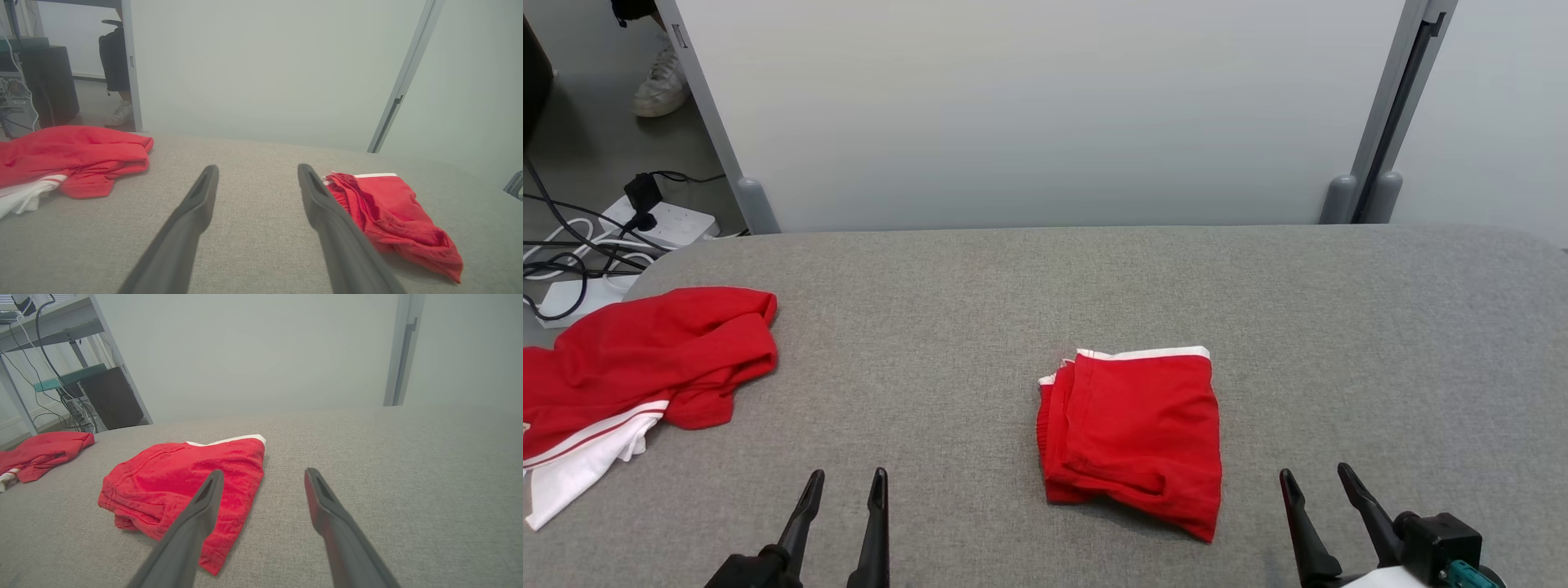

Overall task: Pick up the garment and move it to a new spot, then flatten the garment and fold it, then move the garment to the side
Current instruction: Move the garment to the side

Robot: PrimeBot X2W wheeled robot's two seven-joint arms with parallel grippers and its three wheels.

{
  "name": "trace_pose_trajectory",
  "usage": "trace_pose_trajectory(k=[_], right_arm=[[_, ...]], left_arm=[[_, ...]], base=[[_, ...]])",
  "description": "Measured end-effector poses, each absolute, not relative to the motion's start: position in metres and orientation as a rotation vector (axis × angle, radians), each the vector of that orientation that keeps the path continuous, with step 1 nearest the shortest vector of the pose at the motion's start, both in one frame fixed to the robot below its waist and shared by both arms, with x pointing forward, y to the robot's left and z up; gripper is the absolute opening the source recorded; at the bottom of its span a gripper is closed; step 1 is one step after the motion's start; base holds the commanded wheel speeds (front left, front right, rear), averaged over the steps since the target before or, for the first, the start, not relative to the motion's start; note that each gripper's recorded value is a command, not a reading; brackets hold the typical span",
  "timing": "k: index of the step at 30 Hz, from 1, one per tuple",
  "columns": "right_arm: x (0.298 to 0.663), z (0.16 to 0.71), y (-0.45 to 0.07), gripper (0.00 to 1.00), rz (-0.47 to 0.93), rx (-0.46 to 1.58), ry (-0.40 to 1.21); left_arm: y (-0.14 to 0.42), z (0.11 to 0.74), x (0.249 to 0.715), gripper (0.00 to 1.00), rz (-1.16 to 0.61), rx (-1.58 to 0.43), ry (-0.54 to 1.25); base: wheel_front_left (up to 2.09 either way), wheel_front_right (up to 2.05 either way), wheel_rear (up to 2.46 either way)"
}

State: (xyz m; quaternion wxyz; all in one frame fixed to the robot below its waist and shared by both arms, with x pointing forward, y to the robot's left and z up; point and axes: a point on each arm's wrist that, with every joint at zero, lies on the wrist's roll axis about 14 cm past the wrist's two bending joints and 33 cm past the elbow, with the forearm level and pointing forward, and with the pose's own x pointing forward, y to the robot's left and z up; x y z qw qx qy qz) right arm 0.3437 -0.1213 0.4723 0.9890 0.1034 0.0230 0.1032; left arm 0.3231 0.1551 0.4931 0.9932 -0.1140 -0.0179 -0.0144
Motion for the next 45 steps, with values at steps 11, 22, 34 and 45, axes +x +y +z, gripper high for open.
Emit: trace_pose_trajectory(k=[11, 22, 34, 45], right_arm=[[0.345, 0.473, -0.116, 1.00, 0.222, 0.219, 0.047], [0.357, 0.460, -0.110, 1.00, 0.189, 0.437, 0.110], [0.401, 0.447, -0.079, 1.00, 0.246, 0.681, 0.371], [0.411, 0.410, -0.077, 1.00, 0.266, 0.623, 0.599]], left_arm=[[0.159, 0.495, 0.321, 1.00, -0.017, -0.229, -0.043], [0.156, 0.490, 0.321, 1.00, -0.020, -0.229, -0.026], [0.155, 0.491, 0.325, 1.00, -0.026, -0.230, -0.026], [0.158, 0.483, 0.325, 1.00, -0.012, -0.218, -0.001]], base=[[0.00, 0.00, 0.00], [0.00, 0.00, 0.00], [0.00, 0.00, 0.00], [0.00, 0.00, 0.00]])
